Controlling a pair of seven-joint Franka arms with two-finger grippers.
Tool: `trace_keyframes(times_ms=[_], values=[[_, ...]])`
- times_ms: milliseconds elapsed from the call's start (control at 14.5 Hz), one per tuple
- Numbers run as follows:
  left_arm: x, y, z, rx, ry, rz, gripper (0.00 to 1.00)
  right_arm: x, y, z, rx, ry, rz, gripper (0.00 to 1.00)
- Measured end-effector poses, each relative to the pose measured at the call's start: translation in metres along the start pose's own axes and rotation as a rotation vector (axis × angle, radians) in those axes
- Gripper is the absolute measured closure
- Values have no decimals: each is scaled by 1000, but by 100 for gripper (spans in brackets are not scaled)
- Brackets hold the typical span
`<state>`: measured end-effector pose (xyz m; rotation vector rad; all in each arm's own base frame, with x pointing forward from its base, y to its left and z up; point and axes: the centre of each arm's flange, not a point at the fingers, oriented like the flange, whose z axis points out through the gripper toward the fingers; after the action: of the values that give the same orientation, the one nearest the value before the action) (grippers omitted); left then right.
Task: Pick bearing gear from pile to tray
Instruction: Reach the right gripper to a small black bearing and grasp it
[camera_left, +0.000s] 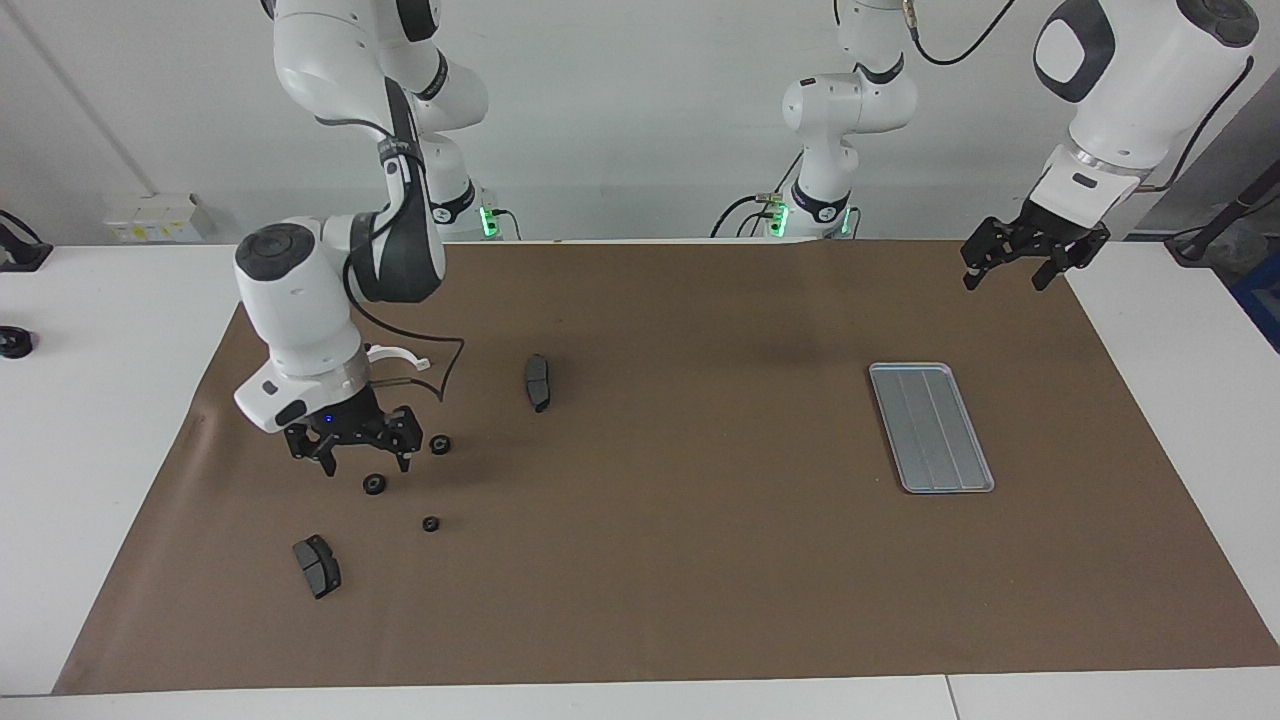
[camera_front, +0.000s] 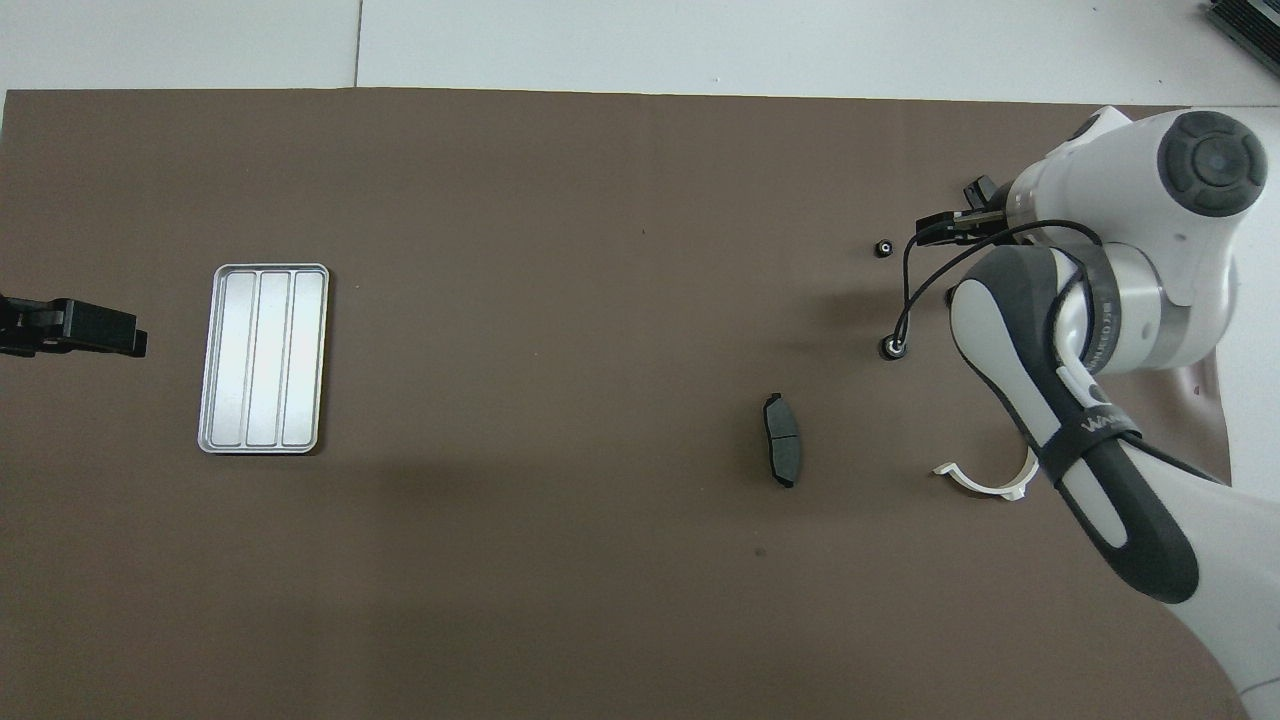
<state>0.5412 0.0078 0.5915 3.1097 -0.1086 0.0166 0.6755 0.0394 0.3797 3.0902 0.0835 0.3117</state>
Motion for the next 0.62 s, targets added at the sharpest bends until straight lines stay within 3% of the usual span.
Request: trace_keyframes(times_ms=[276,620], values=[[0,0,0,0,0,0,0,2,-28,62,14,28,-21,0],[0,0,0,0,0,0,0,3,-37,84,13,58,-27,0]])
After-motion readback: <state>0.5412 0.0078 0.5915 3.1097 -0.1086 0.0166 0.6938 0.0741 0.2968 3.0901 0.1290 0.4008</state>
